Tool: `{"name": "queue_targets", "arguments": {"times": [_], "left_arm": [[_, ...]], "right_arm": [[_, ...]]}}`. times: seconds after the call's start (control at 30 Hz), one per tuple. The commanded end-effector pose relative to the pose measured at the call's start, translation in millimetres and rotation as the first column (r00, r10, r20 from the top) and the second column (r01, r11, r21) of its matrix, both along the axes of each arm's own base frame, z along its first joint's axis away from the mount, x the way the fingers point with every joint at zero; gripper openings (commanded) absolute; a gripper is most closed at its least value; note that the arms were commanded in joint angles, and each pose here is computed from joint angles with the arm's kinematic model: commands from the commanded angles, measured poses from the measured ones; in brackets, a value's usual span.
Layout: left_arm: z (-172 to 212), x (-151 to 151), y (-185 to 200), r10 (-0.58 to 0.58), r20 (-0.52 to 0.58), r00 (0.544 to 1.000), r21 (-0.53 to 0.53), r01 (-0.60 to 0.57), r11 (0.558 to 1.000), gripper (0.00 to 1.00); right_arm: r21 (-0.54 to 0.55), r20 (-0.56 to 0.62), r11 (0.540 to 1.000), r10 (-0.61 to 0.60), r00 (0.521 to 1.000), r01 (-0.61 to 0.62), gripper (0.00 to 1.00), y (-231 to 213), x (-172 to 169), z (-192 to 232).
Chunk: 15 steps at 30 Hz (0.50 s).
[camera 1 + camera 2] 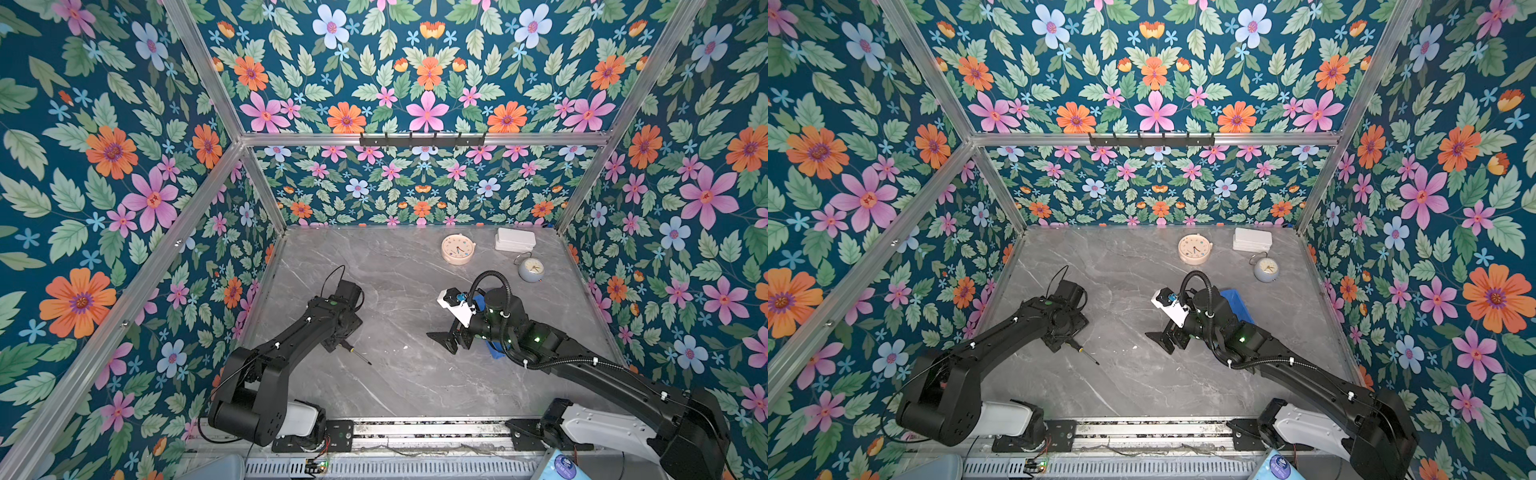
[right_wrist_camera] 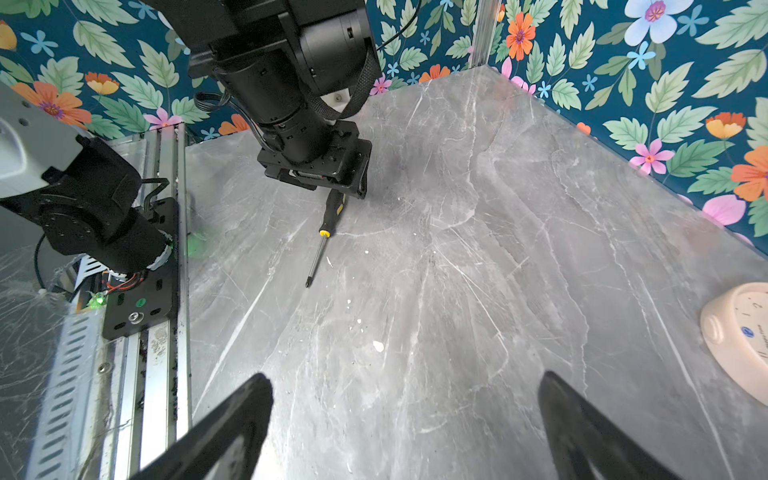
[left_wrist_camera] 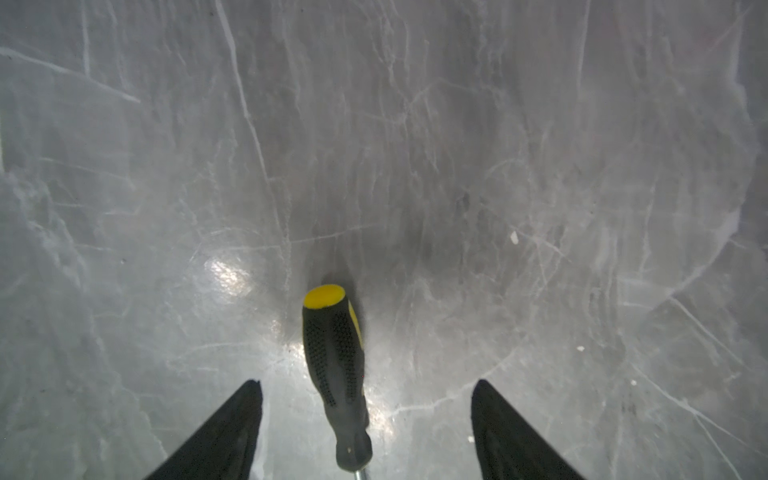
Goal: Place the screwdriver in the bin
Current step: 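Lower the left gripper onto the black-and-yellow screwdriver handle while the right arm rises, then close the left gripper on the screwdriver handle and lift it upright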
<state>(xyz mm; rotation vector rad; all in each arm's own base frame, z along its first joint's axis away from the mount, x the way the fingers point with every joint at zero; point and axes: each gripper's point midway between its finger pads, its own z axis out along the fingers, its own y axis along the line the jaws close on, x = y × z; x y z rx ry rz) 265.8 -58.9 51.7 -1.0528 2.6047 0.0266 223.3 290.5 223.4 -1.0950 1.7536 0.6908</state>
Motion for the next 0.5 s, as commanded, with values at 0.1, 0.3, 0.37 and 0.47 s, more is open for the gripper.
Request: {"name": "queue_targets", "arguments": {"times": [0.1,0.3,0.37,0.47], "left_arm": [[-10,-5,4,0.028,-0.040,0.999,0.017,-0.028,0.999,0.69],[-20,-10,6,0.033,-0.063,0.997,0.027,-0.032,0.999,0.63],[-23,-11,7,0.034,-0.069,0.997,0.029,-0.032,0.999,0.60],[-29,-14,8,0.036,-0.084,0.996,0.032,-0.034,0.999,0.57]], "right_arm": [[-0.010,-0.007,1.000,0.008,1.000,-0.008,0.99,-1,-3,-3],[-0.011,-0.013,1.000,0.007,1.000,-0.008,0.99,-1,-3,-4],[-0.009,-0.019,1.000,0.011,1.000,-0.011,0.99,-1,-4,-5],[-0.011,-0.031,0.999,0.039,0.999,-0.039,0.99,3,-8,-8]]}}
